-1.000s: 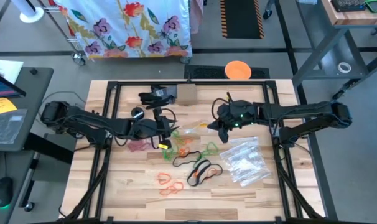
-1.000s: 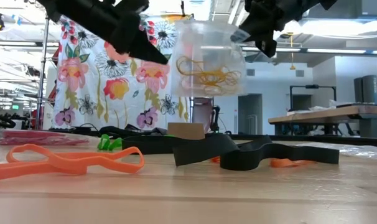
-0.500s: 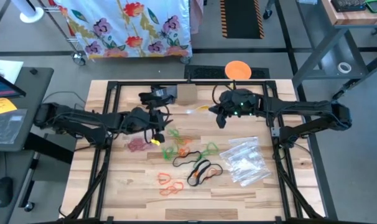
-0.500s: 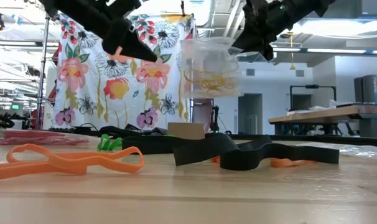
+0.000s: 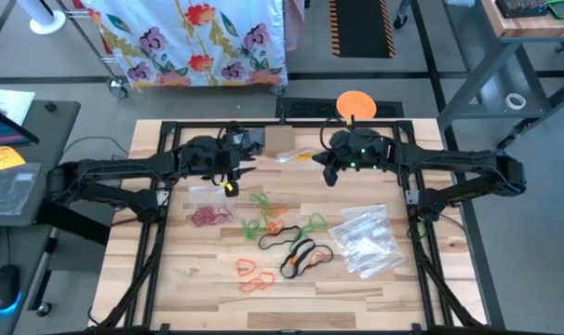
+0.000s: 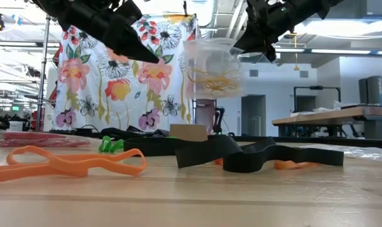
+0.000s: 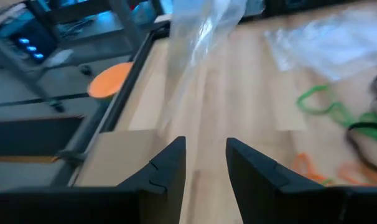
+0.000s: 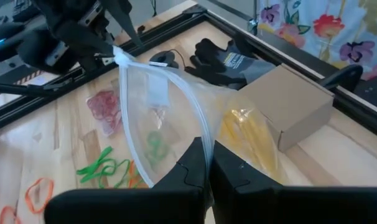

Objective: Sort rubber bands
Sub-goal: Close the transparent zip bag

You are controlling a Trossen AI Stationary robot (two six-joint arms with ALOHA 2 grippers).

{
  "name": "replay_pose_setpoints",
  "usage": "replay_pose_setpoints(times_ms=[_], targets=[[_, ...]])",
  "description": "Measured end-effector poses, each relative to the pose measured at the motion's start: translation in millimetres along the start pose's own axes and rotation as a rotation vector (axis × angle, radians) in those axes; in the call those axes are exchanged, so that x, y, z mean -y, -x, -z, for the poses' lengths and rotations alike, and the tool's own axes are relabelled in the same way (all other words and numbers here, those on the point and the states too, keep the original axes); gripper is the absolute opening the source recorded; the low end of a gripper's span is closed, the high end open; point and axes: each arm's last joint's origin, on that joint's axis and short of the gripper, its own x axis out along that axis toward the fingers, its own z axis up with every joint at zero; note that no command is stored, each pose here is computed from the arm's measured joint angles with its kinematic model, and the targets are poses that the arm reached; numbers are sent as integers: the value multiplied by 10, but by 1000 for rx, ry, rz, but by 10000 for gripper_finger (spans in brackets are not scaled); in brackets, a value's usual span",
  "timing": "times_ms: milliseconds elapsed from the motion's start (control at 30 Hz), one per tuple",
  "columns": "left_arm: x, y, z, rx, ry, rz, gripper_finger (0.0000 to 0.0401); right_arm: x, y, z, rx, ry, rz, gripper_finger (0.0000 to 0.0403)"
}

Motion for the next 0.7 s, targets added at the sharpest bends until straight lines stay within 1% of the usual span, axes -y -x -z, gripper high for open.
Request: replay_pose_setpoints(times_ms=[100, 233, 433, 600, 700], targets=[[7, -13, 7, 4, 24, 30, 108, -33, 0, 2, 6, 6, -12, 0], [117, -46, -19, 21, 32, 93, 108, -159, 10, 28, 7, 48, -60, 0], [306, -22, -221, 188, 1, 136, 108, -353, 38, 107, -19, 75, -127, 0], [473, 0, -244, 179, -21, 167, 108, -498, 69, 154, -25, 84, -182, 0], [560, 24, -295, 214, -31, 178, 108, -570, 87, 157, -8, 87, -211, 0]])
